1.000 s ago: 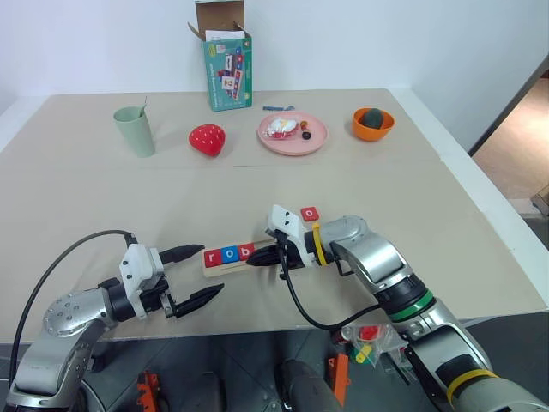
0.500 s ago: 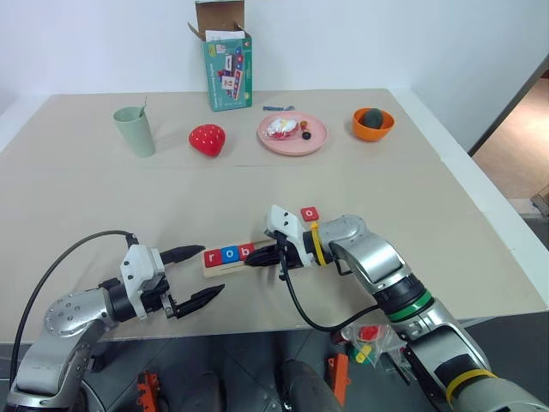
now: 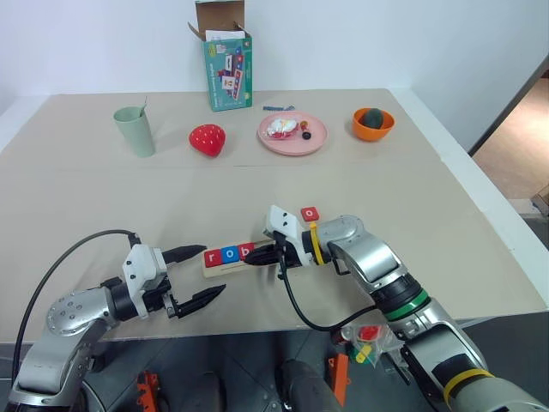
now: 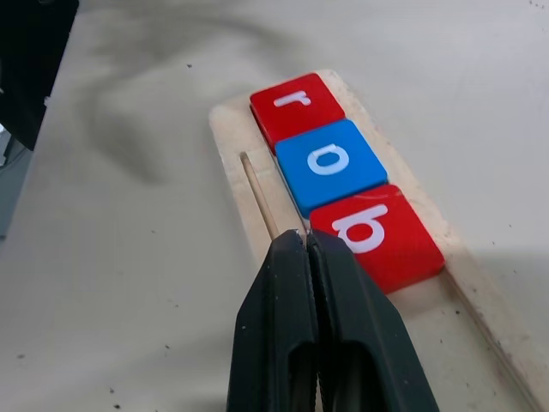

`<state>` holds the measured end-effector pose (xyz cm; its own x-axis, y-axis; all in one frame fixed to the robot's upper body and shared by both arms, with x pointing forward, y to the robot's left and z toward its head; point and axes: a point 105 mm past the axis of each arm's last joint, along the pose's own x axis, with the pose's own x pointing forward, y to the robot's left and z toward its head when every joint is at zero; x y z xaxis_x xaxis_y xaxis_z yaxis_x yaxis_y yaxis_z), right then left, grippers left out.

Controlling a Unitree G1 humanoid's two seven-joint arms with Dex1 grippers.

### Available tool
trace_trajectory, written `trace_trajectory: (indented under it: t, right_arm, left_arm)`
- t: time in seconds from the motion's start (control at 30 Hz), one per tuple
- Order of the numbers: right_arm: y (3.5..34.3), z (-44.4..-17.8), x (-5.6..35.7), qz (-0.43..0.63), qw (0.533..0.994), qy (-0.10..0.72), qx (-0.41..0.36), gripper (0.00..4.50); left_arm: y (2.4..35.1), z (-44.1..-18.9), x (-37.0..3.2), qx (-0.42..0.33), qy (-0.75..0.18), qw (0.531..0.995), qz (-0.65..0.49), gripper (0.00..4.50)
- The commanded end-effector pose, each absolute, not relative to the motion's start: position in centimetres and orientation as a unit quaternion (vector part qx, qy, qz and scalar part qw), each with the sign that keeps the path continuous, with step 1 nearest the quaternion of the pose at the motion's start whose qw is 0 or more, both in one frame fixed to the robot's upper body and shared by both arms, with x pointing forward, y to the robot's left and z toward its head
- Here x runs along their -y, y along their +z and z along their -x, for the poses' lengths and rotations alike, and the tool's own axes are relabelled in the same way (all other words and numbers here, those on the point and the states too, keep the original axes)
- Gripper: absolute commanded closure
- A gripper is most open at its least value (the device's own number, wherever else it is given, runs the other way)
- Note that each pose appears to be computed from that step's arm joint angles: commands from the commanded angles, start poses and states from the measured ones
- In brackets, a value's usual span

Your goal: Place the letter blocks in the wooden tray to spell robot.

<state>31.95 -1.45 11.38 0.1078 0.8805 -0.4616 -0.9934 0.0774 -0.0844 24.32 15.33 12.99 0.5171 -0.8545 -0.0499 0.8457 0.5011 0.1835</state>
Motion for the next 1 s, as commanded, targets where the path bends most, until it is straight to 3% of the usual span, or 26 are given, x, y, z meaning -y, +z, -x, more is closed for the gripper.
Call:
trace_trajectory:
  t: [0.03,0.2,0.3,0.47,0.63,0.73,0.87,1.0]
  right_arm:
    - [12.6,-32.1,0.9,0.202,0.716,0.657,-0.122,4.45]
    - [13.3,-32.1,0.9,0.194,0.720,0.657,-0.111,4.45]
    - [16.3,-30.9,1.6,0.174,0.713,0.674,-0.083,4.45]
    - [20.6,-31.5,3.4,0.102,0.745,0.657,-0.058,3.01]
    - [22.3,-35.9,6.7,0.065,0.832,0.550,-0.038,1.15]
    - [22.1,-38.2,8.8,0.090,0.897,0.433,-0.009,0.15]
    - [22.9,-38.5,10.3,0.057,0.955,0.288,0.042,0.07]
    - [21.9,-37.7,10.4,0.045,0.977,0.203,0.050,0.07]
  left_arm:
    - [13.5,-24.1,-15.3,0.035,-0.493,0.864,-0.101,0.00]
    - [13.4,-24.1,-15.3,0.034,-0.493,0.864,-0.100,0.00]
    - [13.4,-24.1,-15.3,0.029,-0.493,0.864,-0.091,0.00]
    - [13.4,-24.2,-15.2,0.025,-0.497,0.863,-0.087,0.00]
    - [13.3,-24.2,-15.0,0.023,-0.505,0.858,-0.097,0.00]
    - [13.3,-24.2,-14.8,0.023,-0.507,0.856,-0.099,0.00]
    - [13.2,-24.0,-14.9,0.024,-0.502,0.859,-0.101,0.00]
    - [12.9,-23.8,-14.6,0.023,-0.503,0.858,-0.101,0.00]
